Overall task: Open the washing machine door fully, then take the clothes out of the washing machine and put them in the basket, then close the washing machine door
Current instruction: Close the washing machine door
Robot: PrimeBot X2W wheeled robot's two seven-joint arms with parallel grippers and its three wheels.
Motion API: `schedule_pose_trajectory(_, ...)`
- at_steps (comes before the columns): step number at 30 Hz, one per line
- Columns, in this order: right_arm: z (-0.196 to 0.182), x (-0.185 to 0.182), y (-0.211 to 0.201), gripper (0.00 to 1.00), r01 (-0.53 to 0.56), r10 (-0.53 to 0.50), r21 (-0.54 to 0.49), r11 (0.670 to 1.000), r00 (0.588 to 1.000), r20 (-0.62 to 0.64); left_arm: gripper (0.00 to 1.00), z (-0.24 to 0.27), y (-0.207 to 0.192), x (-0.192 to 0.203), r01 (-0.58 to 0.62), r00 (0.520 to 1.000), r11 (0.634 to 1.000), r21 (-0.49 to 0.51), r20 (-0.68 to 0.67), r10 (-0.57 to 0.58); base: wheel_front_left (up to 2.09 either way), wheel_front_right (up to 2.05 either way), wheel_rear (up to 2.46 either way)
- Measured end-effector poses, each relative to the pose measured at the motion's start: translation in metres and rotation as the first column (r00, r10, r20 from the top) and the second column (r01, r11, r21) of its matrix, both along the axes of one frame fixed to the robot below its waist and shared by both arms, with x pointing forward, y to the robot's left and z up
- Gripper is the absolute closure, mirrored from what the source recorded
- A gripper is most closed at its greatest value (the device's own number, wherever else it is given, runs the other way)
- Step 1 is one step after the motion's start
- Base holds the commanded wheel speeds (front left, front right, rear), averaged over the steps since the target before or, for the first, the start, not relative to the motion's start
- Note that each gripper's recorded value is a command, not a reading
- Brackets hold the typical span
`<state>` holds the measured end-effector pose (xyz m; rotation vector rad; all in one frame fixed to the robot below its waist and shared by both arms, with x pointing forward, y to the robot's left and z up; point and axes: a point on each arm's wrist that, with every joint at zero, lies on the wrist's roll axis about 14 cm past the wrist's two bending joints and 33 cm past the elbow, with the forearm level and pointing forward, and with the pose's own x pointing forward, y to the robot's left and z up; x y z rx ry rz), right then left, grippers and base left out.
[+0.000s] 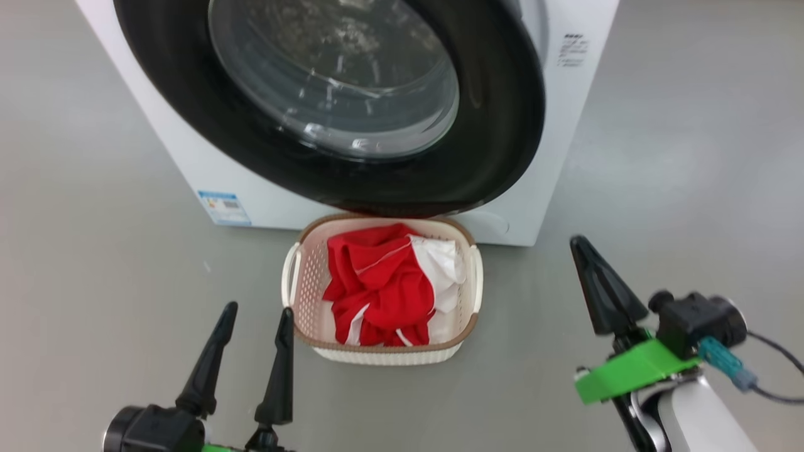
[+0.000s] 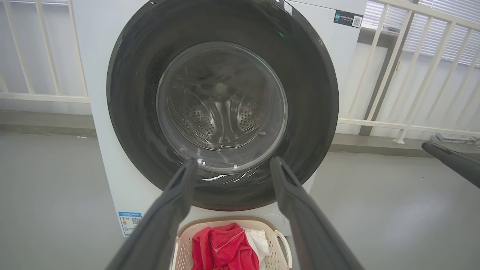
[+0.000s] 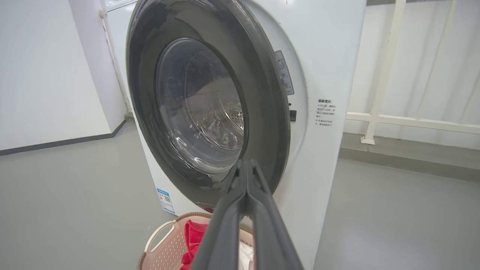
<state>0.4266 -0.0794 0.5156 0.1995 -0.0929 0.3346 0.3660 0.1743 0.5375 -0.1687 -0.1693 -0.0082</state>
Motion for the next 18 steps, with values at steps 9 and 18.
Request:
schedule_pose_trajectory(9,-0.002,0.049,0.027,1.00,-0.062,0.063,-0.042,0.997,0.998,0.021,0.00,-0.011,0.006,0.018,-0.017,0.999,1.000,0.003,-0.029,0.017,0.00,0.00,0.00)
schedule_pose_trajectory(18,-0.016,0.091,0.048,1.00,-0.106,0.106,-0.058,0.993,0.994,0.003,0.00,-0.027,0.008,0.035,-0.016,0.997,1.000,0.016,-0.069,0.017,0.00,0.00,0.00)
